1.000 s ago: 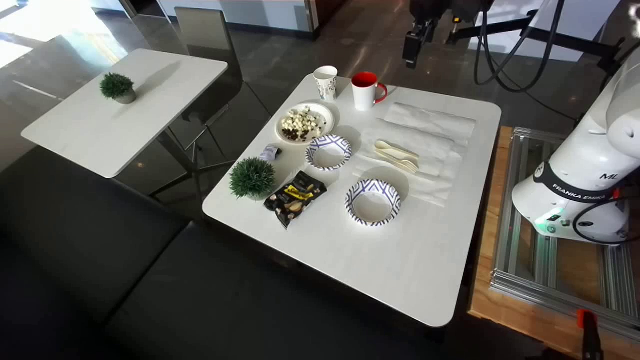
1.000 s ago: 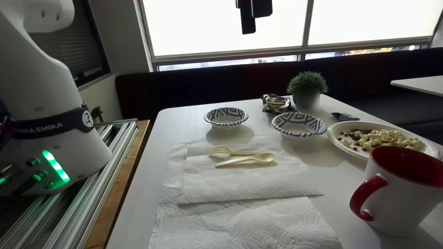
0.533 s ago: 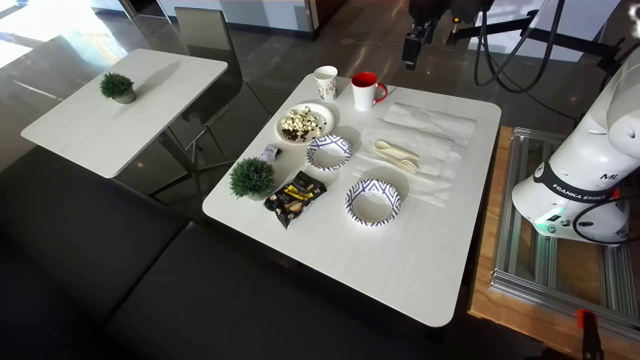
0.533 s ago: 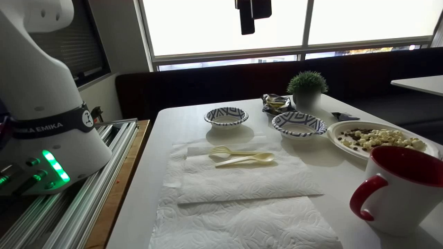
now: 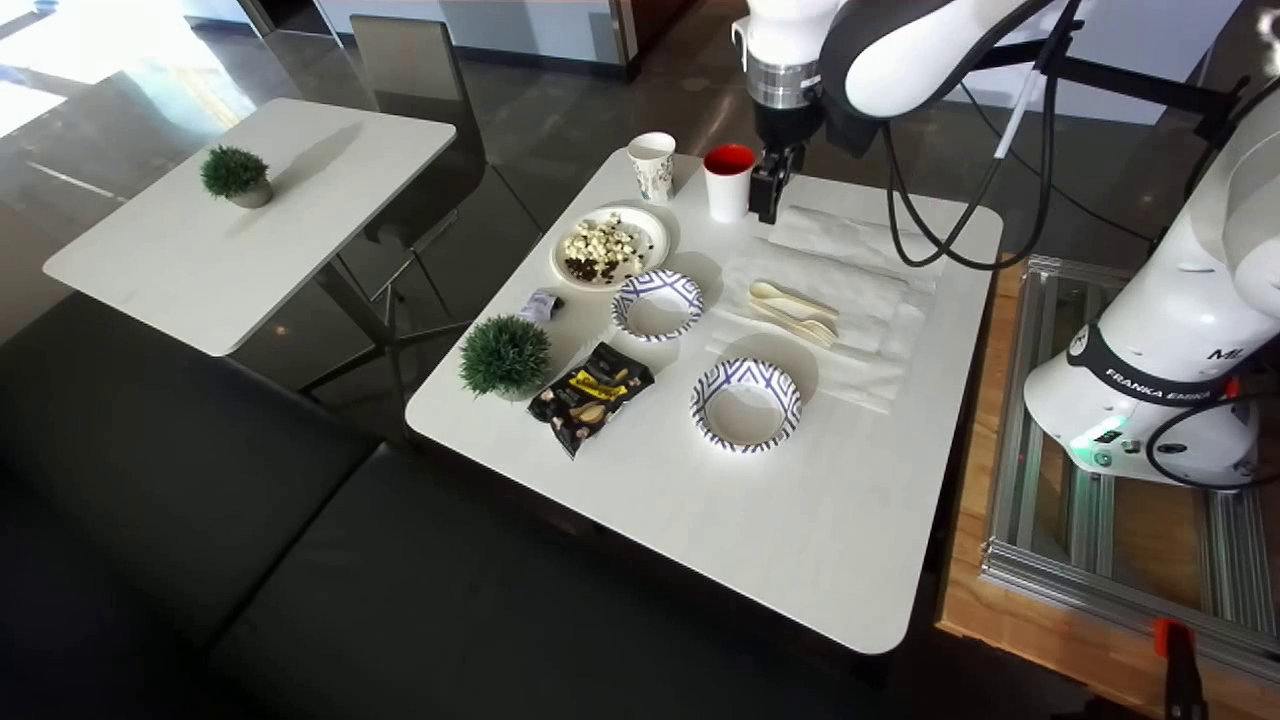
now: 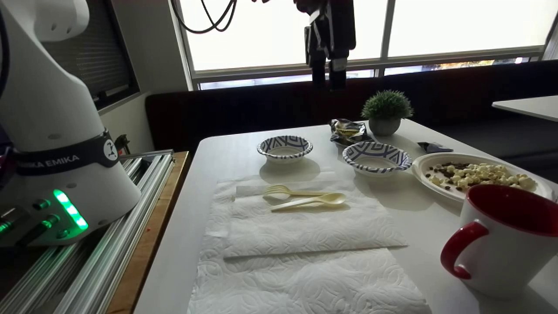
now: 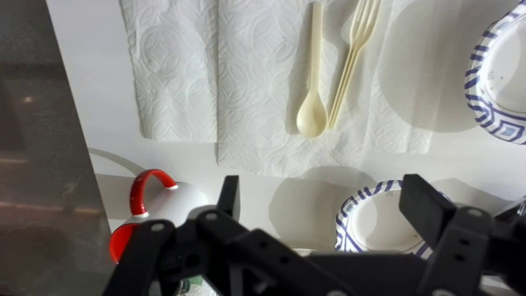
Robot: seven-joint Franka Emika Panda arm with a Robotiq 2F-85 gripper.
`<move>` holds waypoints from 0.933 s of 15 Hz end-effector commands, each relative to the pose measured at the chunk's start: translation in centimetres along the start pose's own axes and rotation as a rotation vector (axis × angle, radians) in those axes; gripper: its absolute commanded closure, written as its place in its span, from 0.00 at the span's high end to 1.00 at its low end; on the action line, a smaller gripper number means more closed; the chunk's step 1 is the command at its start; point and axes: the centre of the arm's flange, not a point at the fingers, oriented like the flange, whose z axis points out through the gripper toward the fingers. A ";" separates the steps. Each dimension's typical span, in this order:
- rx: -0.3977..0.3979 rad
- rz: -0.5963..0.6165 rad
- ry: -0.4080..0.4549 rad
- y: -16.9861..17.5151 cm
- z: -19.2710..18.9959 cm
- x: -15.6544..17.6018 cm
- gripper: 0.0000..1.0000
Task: Pick up the spoon from the table and scoop some of the contents in the bowl and pour them in the other bowl
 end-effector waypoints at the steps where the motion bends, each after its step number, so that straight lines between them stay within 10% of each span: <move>1: 0.009 0.046 0.007 -1.6 5.2 2.0 1.00; 10: 0.057 0.171 0.057 -2.2 7.6 1.6 1.00; 14: 0.059 0.013 0.176 -3.7 9.5 -1.5 1.00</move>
